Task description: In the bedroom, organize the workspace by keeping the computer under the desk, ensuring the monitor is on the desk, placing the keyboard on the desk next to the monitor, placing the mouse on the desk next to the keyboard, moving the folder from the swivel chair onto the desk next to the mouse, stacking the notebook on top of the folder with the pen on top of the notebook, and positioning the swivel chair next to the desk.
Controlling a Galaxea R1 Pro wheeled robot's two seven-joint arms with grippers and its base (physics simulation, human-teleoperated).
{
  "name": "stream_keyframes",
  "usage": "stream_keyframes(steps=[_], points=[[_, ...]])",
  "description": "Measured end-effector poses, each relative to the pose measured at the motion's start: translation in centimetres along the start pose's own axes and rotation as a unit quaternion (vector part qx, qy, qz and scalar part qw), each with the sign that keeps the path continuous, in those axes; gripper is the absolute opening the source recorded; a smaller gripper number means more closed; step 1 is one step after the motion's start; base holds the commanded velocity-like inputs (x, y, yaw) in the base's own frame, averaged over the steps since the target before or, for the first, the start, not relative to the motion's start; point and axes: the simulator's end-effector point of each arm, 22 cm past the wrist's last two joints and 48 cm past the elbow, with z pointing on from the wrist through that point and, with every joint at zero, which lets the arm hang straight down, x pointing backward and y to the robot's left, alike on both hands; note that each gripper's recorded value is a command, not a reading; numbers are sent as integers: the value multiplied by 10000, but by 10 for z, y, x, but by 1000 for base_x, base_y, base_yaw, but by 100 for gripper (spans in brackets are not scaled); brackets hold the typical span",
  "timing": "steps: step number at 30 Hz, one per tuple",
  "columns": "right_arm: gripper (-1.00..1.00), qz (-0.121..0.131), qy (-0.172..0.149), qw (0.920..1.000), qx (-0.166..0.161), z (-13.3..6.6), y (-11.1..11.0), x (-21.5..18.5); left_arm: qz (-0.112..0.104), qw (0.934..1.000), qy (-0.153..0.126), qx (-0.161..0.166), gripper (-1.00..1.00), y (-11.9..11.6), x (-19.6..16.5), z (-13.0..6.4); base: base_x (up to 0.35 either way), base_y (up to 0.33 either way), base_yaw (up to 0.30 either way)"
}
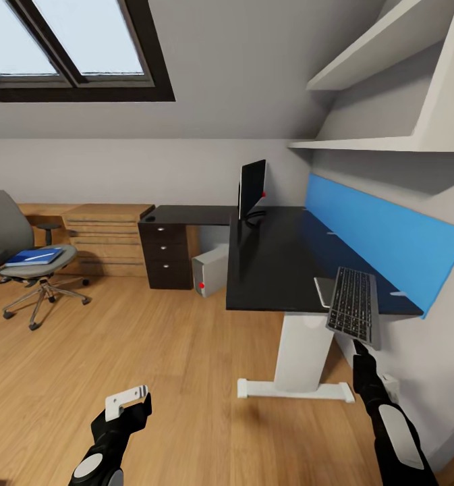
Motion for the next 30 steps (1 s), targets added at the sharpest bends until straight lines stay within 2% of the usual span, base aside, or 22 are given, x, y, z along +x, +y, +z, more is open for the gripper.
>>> stream_keyframes(steps=[22,30], points=[[100,-22,-33,10000,-15,0,1,-4,12,10000,41,-16,100,1,5,1,124,9,0],[100,-109,-103,9999,-32,2,3,-17,10,10000,50,-10,100,0,6,1,132,0,0]])
